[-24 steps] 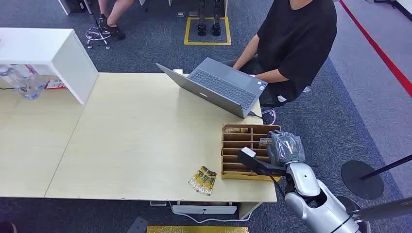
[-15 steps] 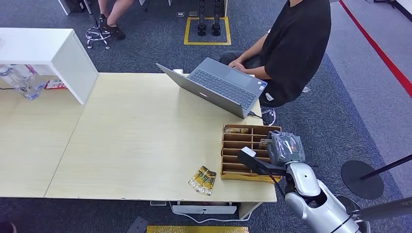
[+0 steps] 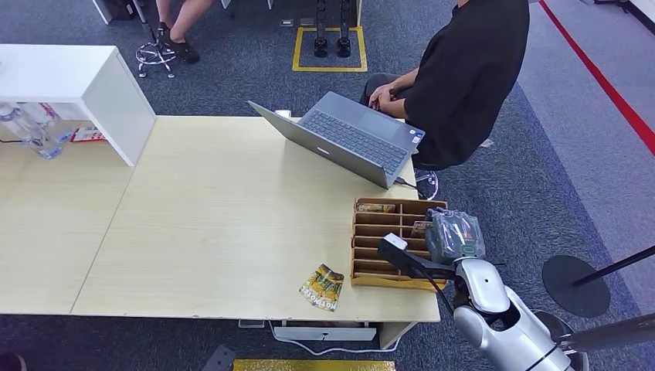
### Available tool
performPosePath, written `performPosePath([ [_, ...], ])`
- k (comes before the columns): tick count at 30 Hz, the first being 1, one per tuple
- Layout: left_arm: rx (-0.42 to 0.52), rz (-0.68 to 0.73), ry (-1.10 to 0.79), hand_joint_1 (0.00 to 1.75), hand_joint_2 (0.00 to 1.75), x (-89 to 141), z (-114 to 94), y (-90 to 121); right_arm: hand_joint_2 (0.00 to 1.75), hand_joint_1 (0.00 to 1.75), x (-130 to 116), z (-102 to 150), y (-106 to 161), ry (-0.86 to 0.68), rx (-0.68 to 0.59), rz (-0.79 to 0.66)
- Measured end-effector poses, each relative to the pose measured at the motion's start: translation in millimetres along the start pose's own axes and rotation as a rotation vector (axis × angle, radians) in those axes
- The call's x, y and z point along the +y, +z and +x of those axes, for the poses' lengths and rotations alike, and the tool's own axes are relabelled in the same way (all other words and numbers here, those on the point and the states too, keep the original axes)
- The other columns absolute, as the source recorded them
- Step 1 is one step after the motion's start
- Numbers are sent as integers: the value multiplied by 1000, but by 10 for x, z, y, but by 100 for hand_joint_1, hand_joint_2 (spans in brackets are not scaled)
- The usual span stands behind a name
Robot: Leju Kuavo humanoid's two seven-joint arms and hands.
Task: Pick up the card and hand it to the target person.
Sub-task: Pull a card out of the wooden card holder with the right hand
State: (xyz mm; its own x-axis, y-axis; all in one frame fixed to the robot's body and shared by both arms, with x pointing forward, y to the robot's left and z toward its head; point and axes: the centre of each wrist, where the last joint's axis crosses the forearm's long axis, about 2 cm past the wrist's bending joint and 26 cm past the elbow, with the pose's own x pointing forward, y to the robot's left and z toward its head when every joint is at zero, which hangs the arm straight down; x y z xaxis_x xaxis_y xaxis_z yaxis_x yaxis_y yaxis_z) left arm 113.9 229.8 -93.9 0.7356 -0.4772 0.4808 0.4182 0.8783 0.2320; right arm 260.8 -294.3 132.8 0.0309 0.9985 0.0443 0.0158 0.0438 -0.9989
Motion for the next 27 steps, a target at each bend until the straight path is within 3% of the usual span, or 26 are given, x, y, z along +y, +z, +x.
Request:
performPosePath([
  [13,3,0,-3,0,0,0,0,0,175,137,-16,-9,-8,-7,5,-9],
  [27,2,1,-6,0,0,0,-1,1,175,154,-128,34,-5,-59,-4,-40],
])
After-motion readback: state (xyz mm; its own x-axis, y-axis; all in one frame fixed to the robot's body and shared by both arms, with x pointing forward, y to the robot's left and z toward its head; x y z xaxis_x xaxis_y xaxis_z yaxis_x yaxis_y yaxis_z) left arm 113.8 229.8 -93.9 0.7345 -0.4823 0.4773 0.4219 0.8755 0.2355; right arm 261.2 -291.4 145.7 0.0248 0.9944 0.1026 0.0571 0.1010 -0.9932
